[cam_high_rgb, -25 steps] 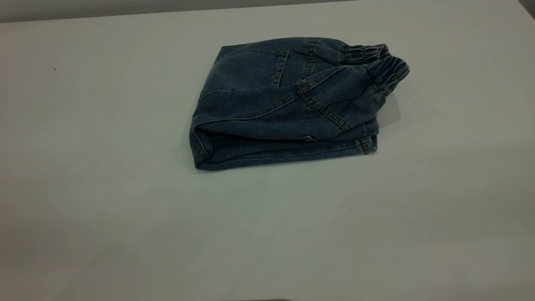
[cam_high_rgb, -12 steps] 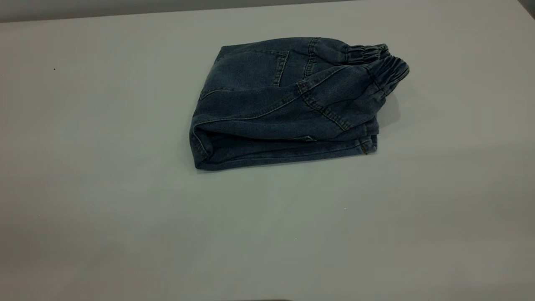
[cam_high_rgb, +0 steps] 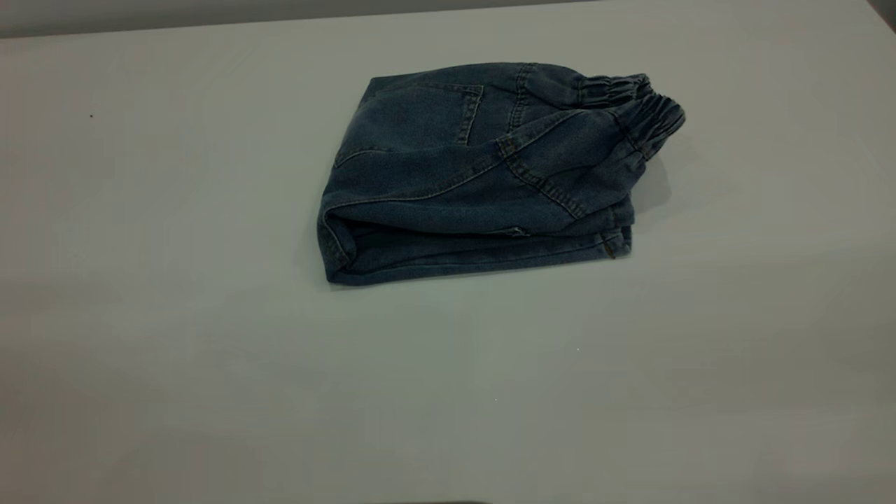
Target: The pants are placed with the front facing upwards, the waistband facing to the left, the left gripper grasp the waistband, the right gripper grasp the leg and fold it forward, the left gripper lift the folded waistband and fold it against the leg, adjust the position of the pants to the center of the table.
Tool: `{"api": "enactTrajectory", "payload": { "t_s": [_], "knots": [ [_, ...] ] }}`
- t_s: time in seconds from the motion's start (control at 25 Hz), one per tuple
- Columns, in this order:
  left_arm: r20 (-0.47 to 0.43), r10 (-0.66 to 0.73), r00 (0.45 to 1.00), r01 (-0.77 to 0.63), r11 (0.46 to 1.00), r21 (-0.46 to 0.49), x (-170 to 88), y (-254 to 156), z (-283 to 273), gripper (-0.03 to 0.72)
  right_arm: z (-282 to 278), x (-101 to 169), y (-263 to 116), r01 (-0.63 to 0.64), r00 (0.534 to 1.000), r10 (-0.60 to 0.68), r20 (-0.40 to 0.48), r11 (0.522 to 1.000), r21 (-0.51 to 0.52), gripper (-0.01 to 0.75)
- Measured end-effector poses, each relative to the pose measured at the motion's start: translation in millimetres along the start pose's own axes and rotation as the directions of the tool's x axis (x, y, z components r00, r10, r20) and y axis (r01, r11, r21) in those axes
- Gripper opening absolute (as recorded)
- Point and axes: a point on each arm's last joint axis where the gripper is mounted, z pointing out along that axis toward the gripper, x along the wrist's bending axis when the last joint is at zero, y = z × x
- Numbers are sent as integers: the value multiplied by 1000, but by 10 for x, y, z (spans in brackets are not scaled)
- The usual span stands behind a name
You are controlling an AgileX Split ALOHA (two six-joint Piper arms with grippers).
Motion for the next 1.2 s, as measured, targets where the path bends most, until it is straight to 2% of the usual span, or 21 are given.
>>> {"api": "enactTrajectory", "payload": {
  "t_s": [0.72, 0.88, 1.2],
  "knots": [
    [-10, -4, 1000, 4, 1000, -17, 0, -24, -28, 582, 0, 3, 1, 2, 1000, -2, -3, 1000, -1, 477],
    [-10, -3, 1000, 3, 1000, -17, 0, -24, -28, 582, -2, -66, -13, 17, 997, -18, 72, 1000, 15, 477],
    [-10, -2, 1000, 2, 1000, -17, 0, -24, -28, 582, -14, -168, -21, -111, 976, 109, 186, 994, 1, 477]
  ]
}}
